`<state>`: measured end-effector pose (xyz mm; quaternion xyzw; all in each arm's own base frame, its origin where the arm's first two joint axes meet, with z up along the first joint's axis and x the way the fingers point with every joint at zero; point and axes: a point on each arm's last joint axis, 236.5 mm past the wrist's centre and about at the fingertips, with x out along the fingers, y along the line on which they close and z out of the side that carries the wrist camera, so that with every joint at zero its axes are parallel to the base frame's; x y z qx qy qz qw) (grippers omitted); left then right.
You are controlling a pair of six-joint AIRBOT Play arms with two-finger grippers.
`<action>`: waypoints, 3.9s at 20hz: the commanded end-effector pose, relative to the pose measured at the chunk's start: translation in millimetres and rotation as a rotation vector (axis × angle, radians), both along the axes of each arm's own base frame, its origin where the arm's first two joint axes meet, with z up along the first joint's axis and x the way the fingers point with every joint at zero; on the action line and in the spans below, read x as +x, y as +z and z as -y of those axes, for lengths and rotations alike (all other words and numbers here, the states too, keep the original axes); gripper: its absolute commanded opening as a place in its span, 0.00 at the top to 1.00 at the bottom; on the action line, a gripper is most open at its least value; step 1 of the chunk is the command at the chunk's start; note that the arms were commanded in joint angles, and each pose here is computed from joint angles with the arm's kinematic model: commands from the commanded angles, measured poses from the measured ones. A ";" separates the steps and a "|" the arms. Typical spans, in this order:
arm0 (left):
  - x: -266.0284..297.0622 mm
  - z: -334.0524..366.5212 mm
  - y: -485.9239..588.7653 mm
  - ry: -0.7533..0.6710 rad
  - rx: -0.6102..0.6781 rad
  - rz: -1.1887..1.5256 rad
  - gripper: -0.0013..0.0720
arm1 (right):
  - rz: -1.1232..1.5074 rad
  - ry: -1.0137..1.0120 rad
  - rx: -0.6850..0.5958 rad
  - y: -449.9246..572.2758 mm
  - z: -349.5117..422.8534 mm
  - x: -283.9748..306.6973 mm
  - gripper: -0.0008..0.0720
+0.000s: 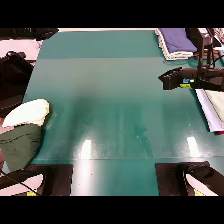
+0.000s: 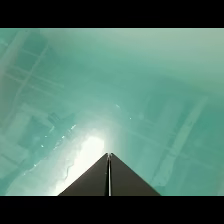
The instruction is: Fold the shirts.
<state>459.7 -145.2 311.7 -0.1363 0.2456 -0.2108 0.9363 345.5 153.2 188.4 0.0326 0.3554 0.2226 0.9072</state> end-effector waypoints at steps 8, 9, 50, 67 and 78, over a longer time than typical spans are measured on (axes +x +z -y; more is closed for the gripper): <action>4.3 -1.6 7.2 0.014 -0.011 0.031 0.95 | -0.003 0.004 0.006 0.1 -2.1 -1.2 0.96; 4.2 -1.7 7.1 0.013 -0.010 0.031 0.95 | -0.003 0.004 0.005 0.1 -2.1 -1.3 0.96; -121.4 -30.8 89.0 0.046 0.252 0.228 0.96 | 0.414 -0.045 0.116 199.0 16.4 -8.5 0.96; -83.6 206.2 -145.5 -0.451 0.411 -0.234 0.15 | 0.410 -0.173 0.048 227.1 74.0 -28.2 0.96; -98.3 120.6 -345.6 -0.176 0.034 -0.859 0.16 | 0.391 -0.168 0.050 221.1 72.1 -21.8 0.96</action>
